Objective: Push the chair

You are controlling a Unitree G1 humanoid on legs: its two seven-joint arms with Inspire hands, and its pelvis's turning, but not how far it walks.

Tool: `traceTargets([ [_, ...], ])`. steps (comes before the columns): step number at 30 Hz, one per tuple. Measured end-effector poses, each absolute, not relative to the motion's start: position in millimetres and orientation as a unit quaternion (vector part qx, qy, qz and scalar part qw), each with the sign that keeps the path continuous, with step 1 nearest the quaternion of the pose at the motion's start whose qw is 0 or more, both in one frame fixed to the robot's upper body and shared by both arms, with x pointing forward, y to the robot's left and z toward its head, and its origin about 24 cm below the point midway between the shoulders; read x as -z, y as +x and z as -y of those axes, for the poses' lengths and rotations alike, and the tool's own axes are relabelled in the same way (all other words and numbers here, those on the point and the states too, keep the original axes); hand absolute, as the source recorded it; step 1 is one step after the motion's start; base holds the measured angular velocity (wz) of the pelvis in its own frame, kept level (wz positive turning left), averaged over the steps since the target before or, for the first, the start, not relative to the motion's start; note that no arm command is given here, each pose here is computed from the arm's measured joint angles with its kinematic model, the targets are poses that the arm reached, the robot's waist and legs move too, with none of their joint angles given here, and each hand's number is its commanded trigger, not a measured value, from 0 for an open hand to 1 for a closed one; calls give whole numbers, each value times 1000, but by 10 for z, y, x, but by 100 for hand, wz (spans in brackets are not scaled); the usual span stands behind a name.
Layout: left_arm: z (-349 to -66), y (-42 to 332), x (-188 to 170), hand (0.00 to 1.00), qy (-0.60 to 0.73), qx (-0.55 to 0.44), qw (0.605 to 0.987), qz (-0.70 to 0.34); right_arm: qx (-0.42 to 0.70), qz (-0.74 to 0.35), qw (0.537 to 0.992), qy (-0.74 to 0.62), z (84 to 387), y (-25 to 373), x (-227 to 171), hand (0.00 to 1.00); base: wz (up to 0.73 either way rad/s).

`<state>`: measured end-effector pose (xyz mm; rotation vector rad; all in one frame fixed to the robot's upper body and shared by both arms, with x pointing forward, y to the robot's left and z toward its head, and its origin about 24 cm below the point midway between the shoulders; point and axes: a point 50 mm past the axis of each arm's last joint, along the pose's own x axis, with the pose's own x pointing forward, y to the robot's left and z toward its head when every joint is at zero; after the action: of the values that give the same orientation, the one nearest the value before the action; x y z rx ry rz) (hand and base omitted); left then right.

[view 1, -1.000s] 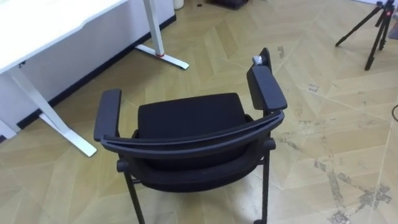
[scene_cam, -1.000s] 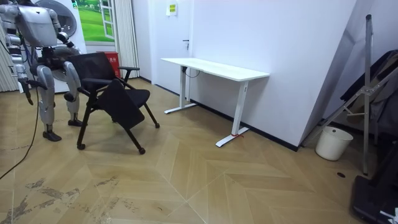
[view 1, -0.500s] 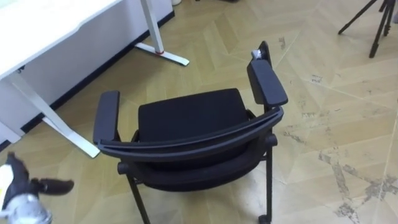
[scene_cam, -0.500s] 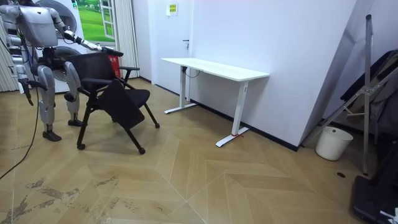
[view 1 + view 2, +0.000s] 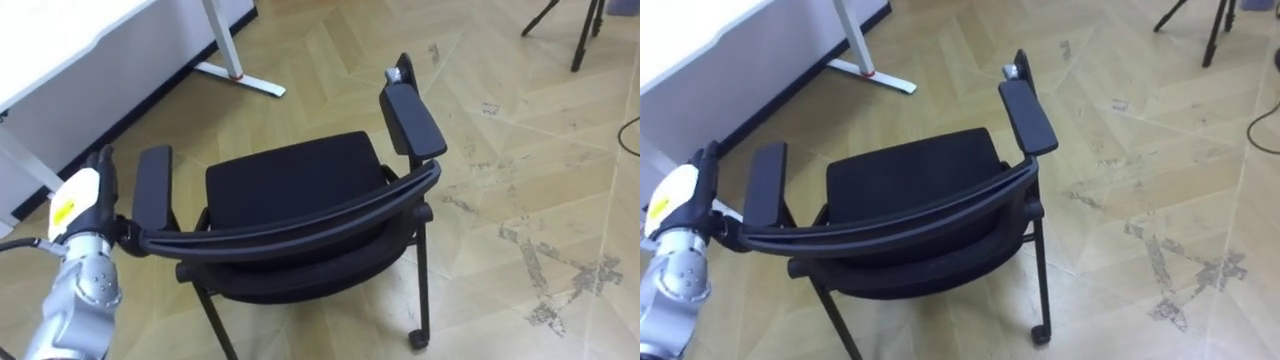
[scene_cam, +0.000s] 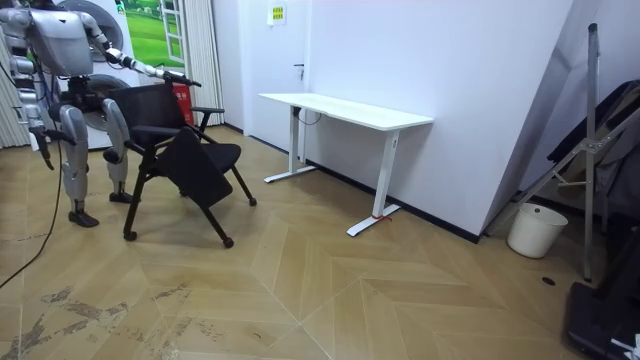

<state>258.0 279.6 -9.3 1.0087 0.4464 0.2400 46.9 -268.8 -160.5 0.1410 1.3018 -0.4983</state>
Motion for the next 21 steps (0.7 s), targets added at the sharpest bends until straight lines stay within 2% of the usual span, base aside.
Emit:
traceTargets([
  [9, -2803, 2618, 62, 0, 493, -68, 832, -245, 227, -596, 767, 77, 2673, 470, 1609, 0, 1],
  [21, -2812, 2599, 67, 0, 458, 110, 796, -379, 234, -593, 767, 76, 2805, 524, 1558, 0, 0],
])
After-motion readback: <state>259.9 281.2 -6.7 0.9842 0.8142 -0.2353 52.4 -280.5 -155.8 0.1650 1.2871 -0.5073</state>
